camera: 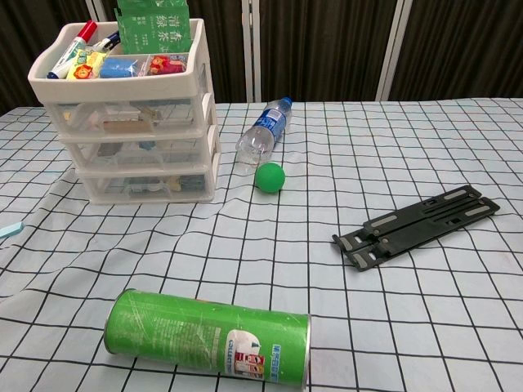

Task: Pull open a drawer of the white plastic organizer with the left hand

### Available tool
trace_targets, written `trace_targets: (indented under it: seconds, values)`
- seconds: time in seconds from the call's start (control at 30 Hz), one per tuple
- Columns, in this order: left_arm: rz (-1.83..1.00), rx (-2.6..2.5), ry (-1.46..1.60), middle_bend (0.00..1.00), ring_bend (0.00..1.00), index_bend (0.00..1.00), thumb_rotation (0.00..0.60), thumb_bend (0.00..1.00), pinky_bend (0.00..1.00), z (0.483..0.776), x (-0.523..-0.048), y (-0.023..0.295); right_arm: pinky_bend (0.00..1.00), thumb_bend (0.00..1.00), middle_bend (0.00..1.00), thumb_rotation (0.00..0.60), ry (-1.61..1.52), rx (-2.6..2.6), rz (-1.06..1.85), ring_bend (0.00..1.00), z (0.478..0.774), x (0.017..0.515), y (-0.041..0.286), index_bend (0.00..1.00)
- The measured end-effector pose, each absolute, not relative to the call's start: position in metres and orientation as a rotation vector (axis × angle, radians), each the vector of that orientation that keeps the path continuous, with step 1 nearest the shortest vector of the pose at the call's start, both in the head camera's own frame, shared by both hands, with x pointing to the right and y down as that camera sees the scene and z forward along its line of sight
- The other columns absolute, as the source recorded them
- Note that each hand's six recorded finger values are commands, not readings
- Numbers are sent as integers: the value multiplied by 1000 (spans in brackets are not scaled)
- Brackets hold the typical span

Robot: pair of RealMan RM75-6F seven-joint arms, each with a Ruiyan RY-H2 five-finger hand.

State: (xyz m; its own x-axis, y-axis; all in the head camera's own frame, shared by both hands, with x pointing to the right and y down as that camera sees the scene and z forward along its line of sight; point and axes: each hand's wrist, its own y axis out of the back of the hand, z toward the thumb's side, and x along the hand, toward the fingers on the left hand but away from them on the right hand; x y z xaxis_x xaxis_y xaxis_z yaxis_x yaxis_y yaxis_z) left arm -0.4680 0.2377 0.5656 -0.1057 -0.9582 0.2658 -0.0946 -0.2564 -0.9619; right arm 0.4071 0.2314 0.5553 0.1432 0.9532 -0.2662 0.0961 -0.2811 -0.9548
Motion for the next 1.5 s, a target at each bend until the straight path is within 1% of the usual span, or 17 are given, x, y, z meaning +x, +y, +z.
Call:
trace_targets:
  seconds: [0.77,0.8,0.87,0.9,0.93,0.97,1.0,1.03,1.1,1.13,1.23,1.3,1.5]
  values:
    - [-1437,-1425,1221,0,0,0,600,112,0,567,-465,237,0,13,0,600,-1051,-1582,1269,0,558,407,230,0]
    - [-1439,-1425,1220,0,0,0,600,125,0,567,-465,237,0,13,0,600,-1051,-1582,1268,0,558,407,230,0]
    - [-1441,-1426,1218,0,0,0,600,217,0,568,-464,237,0,13,0,600,-1051,-1583,1268,0,558,407,230,0]
    - [-1439,-1427,1219,0,1,0,600,304,16,568,-464,237,0,13,0,600,-1050,-1584,1268,0,558,407,230,0]
    - [-1435,-1428,1219,27,49,0,600,397,93,567,-463,237,0,13,0,600,-1049,-1584,1268,0,558,407,230,0]
    - [-1431,-1428,1220,90,122,0,600,453,177,567,-463,237,0,13,0,600,-1049,-1585,1265,0,558,406,231,0]
    - [-1422,-1428,1223,265,305,0,600,535,367,566,-462,237,0,13,0,600,-1049,-1586,1263,0,557,406,231,0]
    - [-1411,-1428,1229,412,448,4,600,576,489,565,-461,236,0,13,0,600,-1049,-1586,1260,0,557,405,231,0]
    - [-1378,-1435,1253,616,629,22,600,613,632,563,-457,235,0,13,0,600,-1053,-1588,1257,0,556,405,232,0]
    - [-1362,-1443,1267,676,685,35,600,624,673,562,-456,235,0,13,0,600,-1056,-1589,1256,0,556,405,231,0]
    - [-1310,-1500,1314,783,783,52,600,655,761,562,-449,235,0,13,0,600,-1066,-1592,1253,0,554,406,231,0]
    - [-1265,-1552,1347,820,814,54,600,679,801,563,-443,235,0,13,0,600,-1073,-1594,1252,0,552,407,231,0]
    - [-1181,-1724,1389,857,846,55,600,778,844,576,-422,228,0,13,0,600,-1088,-1611,1241,0,549,406,231,0]
